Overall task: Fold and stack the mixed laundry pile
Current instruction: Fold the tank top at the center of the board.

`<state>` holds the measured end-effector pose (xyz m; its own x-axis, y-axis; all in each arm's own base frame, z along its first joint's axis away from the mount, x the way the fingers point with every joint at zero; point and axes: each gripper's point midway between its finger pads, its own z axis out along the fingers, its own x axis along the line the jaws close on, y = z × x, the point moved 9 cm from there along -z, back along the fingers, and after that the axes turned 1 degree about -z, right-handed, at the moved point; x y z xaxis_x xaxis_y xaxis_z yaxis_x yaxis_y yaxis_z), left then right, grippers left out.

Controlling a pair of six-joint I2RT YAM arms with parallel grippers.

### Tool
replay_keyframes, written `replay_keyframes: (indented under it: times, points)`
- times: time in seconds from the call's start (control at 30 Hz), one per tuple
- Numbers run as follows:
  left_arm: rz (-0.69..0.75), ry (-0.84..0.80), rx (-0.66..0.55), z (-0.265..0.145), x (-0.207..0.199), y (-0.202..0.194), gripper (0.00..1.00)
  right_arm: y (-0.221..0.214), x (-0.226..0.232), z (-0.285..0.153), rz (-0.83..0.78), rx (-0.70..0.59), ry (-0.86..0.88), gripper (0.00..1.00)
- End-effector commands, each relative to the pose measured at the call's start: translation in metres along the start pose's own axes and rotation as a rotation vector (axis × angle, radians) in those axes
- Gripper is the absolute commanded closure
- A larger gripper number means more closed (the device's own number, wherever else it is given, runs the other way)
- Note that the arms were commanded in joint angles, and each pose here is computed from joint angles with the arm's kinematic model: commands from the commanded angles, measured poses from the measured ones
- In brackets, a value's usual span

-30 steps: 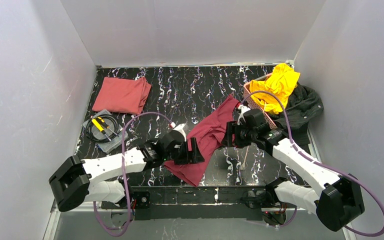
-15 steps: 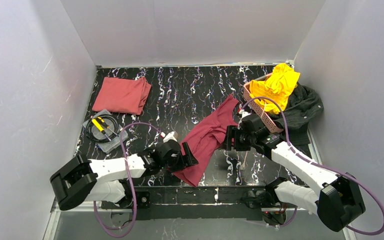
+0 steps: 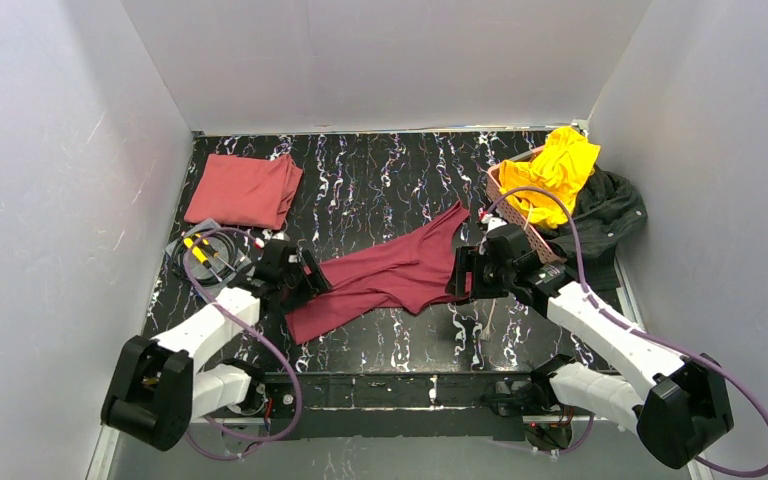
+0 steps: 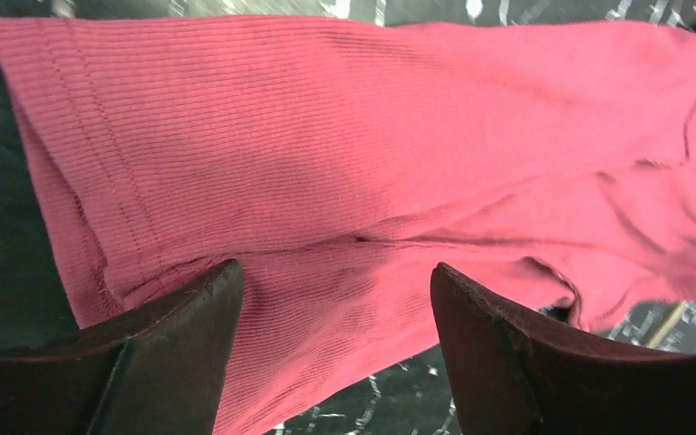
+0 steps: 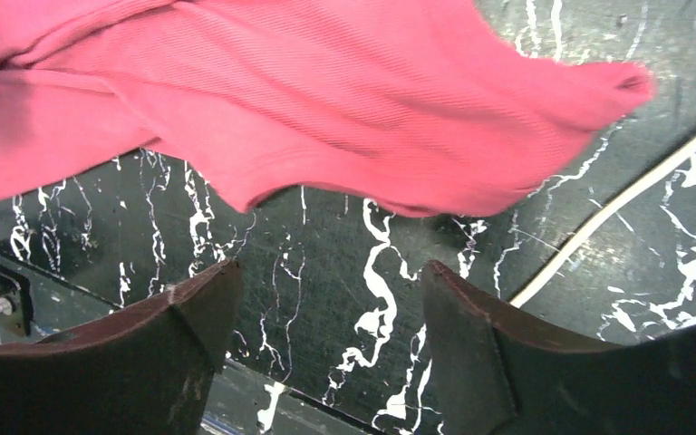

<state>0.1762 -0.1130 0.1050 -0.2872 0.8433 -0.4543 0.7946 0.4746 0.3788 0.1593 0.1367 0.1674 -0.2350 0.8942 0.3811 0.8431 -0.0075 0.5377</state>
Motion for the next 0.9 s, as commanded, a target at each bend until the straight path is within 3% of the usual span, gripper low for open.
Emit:
replay_keyframes:
  times: [0.0,0.1,0.2,0.37,0.57,0.73,0.87]
  points:
    - [0.139,0.086,0.062,-0.010,0.011,0.018,0.26,0.016,0.004,-0.017,-0.028,-0.074,-0.047,0.18]
    - [0.174,0.021,0.026,-0.026,-0.012,0.037,0.26,0.019,-0.007,-0.019,-0.032,-0.082,-0.159,0.09]
    - [0.181,-0.030,0.007,-0.045,-0.028,0.049,0.26,0.019,-0.015,-0.012,-0.017,-0.067,-0.195,0.07]
    - [0.130,-0.166,0.054,-0.058,-0.035,0.033,0.27,0.019,-0.028,0.009,0.035,-0.070,-0.208,0.17]
    - [0.026,-0.218,0.136,-0.047,-0.019,-0.001,0.28,0.028,-0.039,0.029,0.070,-0.102,-0.162,0.30]
    - [-0.028,-0.198,0.140,-0.030,-0.002,-0.017,0.28,0.030,-0.049,0.047,0.081,-0.084,-0.178,0.37]
    - [-0.035,-0.136,0.131,-0.016,0.009,-0.022,0.28,0.028,-0.052,0.059,0.083,-0.061,-0.161,0.36]
